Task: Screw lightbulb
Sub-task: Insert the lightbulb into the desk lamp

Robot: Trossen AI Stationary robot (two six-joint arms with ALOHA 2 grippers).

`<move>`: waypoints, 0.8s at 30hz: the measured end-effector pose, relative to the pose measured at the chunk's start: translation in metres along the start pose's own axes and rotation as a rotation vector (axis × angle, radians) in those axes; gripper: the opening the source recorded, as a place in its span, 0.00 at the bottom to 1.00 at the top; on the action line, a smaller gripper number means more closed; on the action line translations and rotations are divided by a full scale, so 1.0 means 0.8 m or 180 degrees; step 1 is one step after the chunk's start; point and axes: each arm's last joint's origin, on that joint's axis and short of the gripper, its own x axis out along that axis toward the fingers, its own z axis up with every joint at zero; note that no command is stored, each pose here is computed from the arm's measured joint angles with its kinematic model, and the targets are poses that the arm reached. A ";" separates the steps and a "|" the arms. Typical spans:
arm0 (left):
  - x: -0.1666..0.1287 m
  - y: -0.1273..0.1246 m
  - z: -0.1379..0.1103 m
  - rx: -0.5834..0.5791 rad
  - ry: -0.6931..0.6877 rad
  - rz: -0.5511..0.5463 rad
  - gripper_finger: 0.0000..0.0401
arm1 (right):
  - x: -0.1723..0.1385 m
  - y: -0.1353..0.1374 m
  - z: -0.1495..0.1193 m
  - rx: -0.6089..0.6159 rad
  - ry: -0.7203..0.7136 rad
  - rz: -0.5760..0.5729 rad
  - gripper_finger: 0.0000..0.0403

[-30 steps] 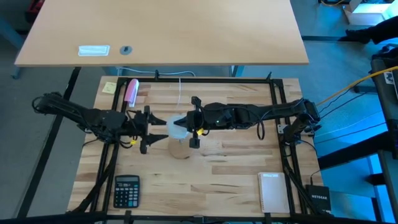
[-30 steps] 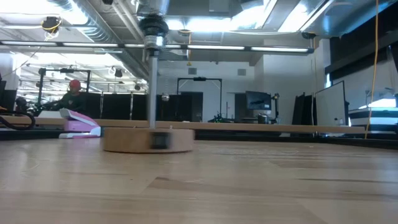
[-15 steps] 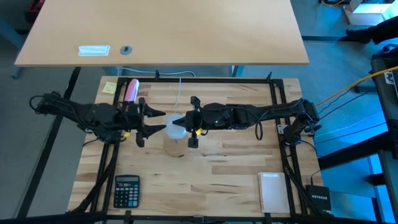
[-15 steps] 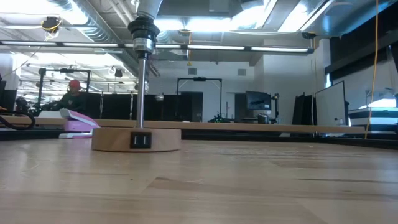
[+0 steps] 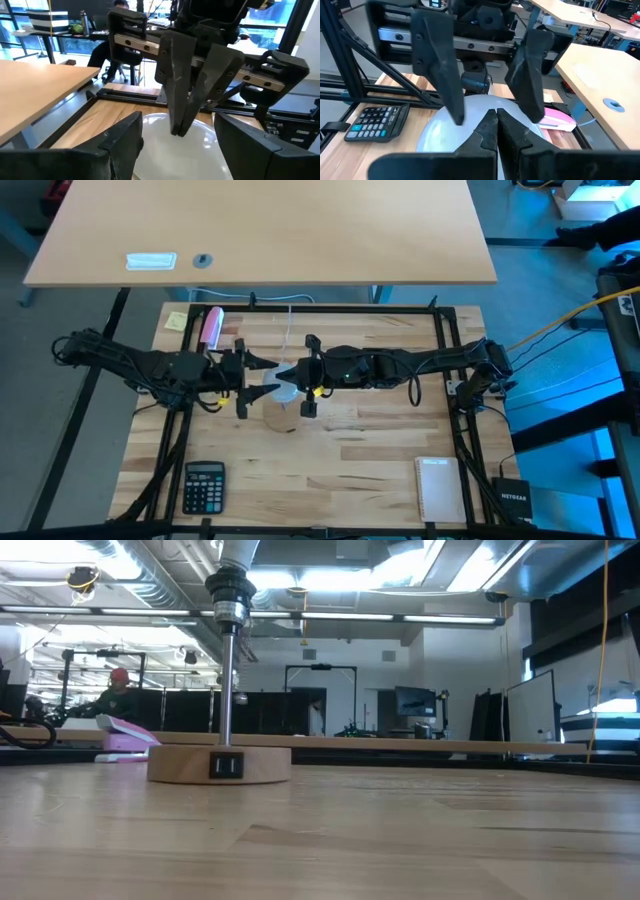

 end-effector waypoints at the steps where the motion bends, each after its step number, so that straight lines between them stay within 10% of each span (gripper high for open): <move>1: -0.001 0.001 0.000 0.0002 0.0023 0.0012 0.60 | 0.000 0.000 0.000 0.0003 -0.0014 0.0000 0.01; 24: -0.003 0.009 -0.005 -0.0047 0.0158 0.0236 0.60 | -0.040 -0.012 0.030 0.0068 -0.0313 -0.0091 0.02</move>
